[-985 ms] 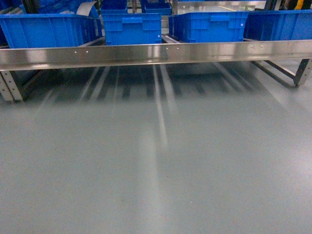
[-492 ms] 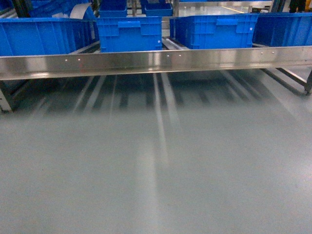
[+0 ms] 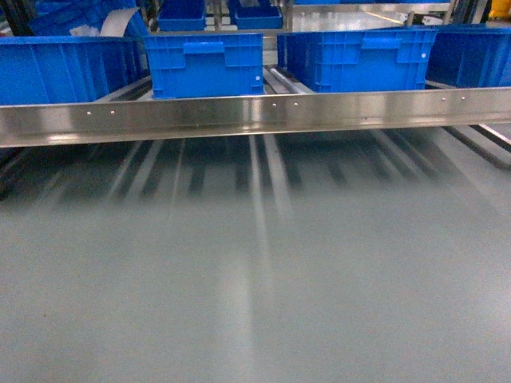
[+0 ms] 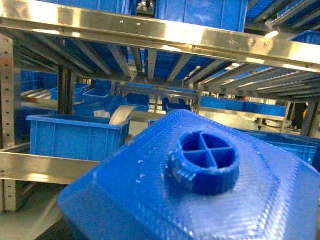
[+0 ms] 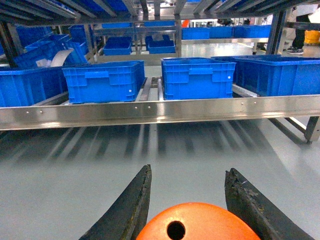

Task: Sort blue parts and orange caps into right shelf containers

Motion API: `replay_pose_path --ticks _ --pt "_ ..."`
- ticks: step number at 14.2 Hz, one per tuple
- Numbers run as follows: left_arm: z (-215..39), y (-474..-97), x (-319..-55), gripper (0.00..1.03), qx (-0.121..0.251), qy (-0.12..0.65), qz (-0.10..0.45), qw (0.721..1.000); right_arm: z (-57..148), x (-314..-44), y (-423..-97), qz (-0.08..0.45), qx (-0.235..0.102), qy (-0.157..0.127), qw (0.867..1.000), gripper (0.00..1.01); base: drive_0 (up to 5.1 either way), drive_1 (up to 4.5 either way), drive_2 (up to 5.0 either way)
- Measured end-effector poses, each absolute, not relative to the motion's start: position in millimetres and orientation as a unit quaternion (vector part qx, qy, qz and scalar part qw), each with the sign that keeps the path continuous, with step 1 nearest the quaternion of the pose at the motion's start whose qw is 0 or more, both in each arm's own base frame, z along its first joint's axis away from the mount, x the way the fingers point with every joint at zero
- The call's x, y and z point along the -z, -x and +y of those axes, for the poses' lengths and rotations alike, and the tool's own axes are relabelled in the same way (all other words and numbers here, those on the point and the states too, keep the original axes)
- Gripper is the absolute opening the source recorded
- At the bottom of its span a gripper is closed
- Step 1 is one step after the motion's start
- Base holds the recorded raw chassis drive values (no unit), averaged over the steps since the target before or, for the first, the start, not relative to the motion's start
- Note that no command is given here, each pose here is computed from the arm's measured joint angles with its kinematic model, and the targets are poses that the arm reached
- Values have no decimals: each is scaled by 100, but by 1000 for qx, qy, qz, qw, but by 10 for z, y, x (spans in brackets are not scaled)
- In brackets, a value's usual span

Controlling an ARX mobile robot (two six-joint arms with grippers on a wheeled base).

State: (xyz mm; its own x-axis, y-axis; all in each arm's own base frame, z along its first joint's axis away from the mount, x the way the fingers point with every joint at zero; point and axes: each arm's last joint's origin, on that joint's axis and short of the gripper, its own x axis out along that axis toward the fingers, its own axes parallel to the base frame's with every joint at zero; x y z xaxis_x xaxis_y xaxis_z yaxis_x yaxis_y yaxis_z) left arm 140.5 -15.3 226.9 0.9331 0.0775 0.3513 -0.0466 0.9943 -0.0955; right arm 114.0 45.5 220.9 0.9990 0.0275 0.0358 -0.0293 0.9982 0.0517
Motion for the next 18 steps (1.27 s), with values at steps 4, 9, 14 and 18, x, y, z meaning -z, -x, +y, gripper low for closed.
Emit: replay_pose_path --ticks 4,9,14,18 --pt "-154 -1408 -2264 59 -32 42 -178 983 457 -2206 -1141 -16 -15 -25 999 40 6 440 -427" --pt "-154 -1409 -2264 59 -32 43 -178 983 456 -2206 -1141 -16 -15 -25 999 40 16 449 -418" --pt "-154 -1414 -2258 59 -32 42 -175 983 458 -2204 -1144 -15 -15 -25 999 40 8 203 -186" --pt "-151 -1412 -2260 59 -34 43 -176 983 457 -2208 -1141 -17 -16 -26 999 40 237 -118 -118"
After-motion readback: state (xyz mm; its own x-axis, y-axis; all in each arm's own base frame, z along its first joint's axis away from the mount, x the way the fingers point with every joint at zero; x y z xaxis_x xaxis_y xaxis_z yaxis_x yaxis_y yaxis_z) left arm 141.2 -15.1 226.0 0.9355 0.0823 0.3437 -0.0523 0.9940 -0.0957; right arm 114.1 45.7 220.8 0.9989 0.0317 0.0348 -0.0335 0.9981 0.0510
